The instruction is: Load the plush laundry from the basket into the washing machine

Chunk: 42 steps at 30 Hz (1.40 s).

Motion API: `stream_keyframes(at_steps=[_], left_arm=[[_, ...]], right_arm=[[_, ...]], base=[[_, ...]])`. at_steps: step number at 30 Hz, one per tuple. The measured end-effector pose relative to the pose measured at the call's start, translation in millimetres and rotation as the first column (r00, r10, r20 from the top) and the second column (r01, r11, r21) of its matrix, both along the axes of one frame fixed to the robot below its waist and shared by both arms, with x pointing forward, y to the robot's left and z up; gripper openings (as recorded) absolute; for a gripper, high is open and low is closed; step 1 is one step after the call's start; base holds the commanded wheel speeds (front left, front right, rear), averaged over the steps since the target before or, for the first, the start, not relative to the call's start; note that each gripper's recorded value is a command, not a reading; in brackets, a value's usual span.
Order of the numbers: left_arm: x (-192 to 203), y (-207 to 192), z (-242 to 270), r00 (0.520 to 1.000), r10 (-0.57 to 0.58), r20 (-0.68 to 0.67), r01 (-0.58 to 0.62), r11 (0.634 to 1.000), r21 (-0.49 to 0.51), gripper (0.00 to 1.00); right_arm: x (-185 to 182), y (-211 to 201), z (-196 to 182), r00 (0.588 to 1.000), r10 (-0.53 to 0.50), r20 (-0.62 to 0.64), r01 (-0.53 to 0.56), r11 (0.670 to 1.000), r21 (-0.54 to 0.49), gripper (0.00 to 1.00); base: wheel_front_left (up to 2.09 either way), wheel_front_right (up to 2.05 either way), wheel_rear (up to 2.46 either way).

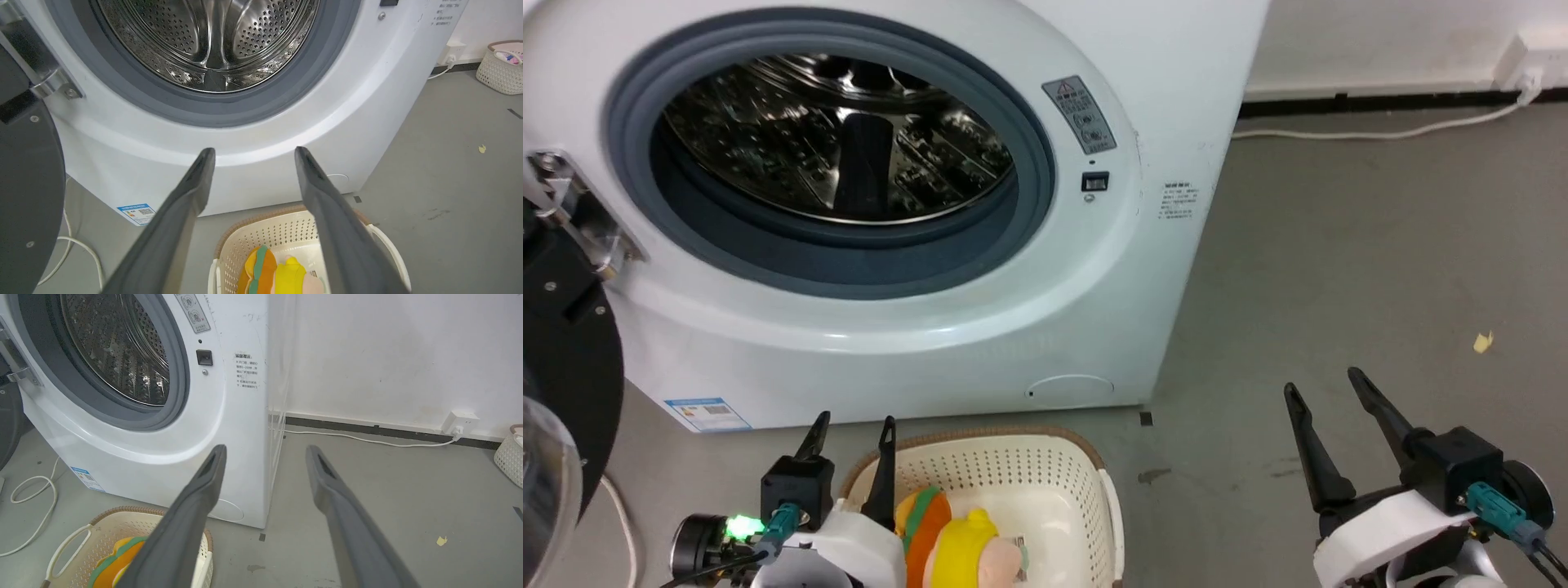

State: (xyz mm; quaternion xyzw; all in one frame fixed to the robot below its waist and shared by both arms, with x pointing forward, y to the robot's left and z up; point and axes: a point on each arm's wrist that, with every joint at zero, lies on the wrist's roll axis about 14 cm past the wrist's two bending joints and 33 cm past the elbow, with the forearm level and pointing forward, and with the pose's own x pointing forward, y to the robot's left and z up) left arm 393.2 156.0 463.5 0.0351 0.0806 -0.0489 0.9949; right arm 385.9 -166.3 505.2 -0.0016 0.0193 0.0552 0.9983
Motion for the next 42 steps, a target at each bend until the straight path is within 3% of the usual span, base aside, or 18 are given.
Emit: stream_keyframes(at_steps=[11, 22, 42], left_arm=[[14, -14, -48, 0.989, -0.076, -0.126, 0.078, 0.997, 0.013, 1.0], [24, -28, -103, 0.949, -0.149, -0.278, 0.156, 0.988, 0.005, 1.0], [28, -36, -211, 0.793, -0.217, -0.569, 0.263, 0.965, -0.001, 1.0]], right_arm=[[10, -5, -12, 1.0, -0.017, -0.019, 0.018, 0.999, 0.026, 1.0], [17, -19, -24, 0.997, -0.059, -0.039, 0.061, 0.997, 0.048, 1.0], [43, -35, -54, 0.992, -0.104, -0.075, 0.108, 0.992, 0.058, 1.0]], base=[[0.0, 0.0, 0.0], [0.0, 0.0, 0.0], [0.0, 0.0, 0.0]])
